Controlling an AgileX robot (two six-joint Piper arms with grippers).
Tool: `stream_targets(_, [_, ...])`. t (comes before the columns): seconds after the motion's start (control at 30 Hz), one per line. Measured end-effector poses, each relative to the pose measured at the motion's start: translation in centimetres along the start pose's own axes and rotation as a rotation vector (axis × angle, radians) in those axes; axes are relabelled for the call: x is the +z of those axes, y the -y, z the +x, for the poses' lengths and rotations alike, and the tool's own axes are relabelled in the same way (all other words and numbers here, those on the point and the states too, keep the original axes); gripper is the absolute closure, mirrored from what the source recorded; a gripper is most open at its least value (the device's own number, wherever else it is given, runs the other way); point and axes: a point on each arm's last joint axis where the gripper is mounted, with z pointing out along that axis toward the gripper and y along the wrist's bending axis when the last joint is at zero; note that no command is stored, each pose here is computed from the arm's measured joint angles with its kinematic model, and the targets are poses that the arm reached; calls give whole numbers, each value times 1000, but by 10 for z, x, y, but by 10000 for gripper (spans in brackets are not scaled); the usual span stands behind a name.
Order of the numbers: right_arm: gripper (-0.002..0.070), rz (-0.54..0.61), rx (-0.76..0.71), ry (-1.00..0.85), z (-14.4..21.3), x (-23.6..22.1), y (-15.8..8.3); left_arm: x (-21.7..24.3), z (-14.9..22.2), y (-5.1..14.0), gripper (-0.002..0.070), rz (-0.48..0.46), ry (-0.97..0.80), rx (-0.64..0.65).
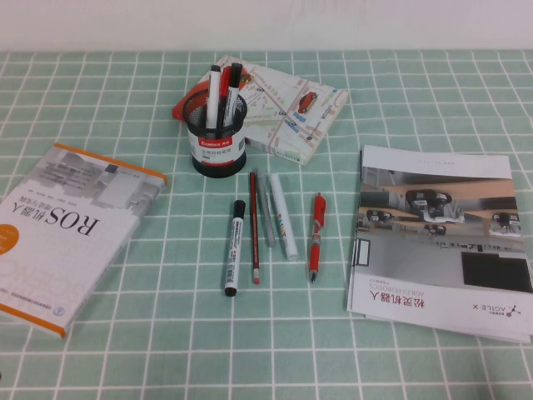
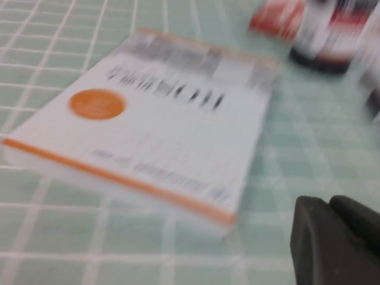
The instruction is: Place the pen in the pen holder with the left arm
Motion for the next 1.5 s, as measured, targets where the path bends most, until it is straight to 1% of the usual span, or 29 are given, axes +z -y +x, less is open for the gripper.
stream_targets(0.13, [696, 0, 0, 0, 0, 0, 0, 0, -10, 4, 675, 55, 105, -234])
stream_targets(0.2, [696, 0, 0, 0, 0, 0, 0, -1, -14, 4, 675, 70, 146, -309])
stream_targets(0.47, [696, 0, 0, 0, 0, 0, 0, -2, -19, 4, 675, 81, 203, -386])
stream_targets(0.6, [696, 0, 0, 0, 0, 0, 0, -4, -26, 5, 675, 91, 177, -420])
stream_targets(0.83, [696, 0, 0, 0, 0, 0, 0, 4, -86, 15, 675, 88, -22, -409])
stream_targets(0.93, [696, 0, 0, 0, 0, 0, 0, 19, -114, 19, 675, 86, -137, -364])
stream_targets(1.07, [696, 0, 0, 0, 0, 0, 0, 45, -141, 24, 675, 100, -308, -261])
stream_targets(1.2, [696, 0, 0, 0, 0, 0, 0, 79, -158, 28, 675, 116, -465, -196])
stream_targets(1.33, [696, 0, 0, 0, 0, 0, 0, 117, -164, 33, 675, 137, -582, -151])
stream_targets(1.4, [696, 0, 0, 0, 0, 0, 0, 136, -166, 42, 675, 166, -624, -117])
stream_targets(1.5, [696, 0, 0, 0, 0, 0, 0, 168, -166, 65, 675, 221, -704, -77])
